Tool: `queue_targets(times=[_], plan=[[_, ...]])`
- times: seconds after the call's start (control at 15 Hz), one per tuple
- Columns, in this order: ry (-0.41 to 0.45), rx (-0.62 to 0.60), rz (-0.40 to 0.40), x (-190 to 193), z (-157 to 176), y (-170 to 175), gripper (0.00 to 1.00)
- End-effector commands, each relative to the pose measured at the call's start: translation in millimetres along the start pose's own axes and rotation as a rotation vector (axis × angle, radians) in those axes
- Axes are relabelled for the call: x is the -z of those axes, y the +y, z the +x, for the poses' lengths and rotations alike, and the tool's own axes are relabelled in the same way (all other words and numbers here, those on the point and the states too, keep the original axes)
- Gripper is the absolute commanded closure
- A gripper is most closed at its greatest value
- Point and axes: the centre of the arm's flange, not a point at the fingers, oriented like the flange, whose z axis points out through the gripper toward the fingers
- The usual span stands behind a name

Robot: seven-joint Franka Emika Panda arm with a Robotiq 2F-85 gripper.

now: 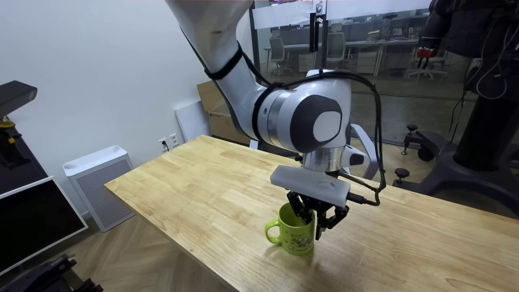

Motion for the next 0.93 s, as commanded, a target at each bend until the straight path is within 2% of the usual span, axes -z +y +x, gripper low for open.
queue_targets(times=[0.0, 0.27, 0.47, 0.87], plan=[[-0.006, -0.033, -0.046, -0.7, 9.1, 5.0, 0.45], [-0.015, -0.044, -0.062, -1.7, 9.1, 10.2, 0.17], [-0.015, -0.048, -0.067, 0.5, 9.0, 11.0, 0.01], [0.022, -0.037, -0.054, 33.2, 11.6, 5.4, 0.0]])
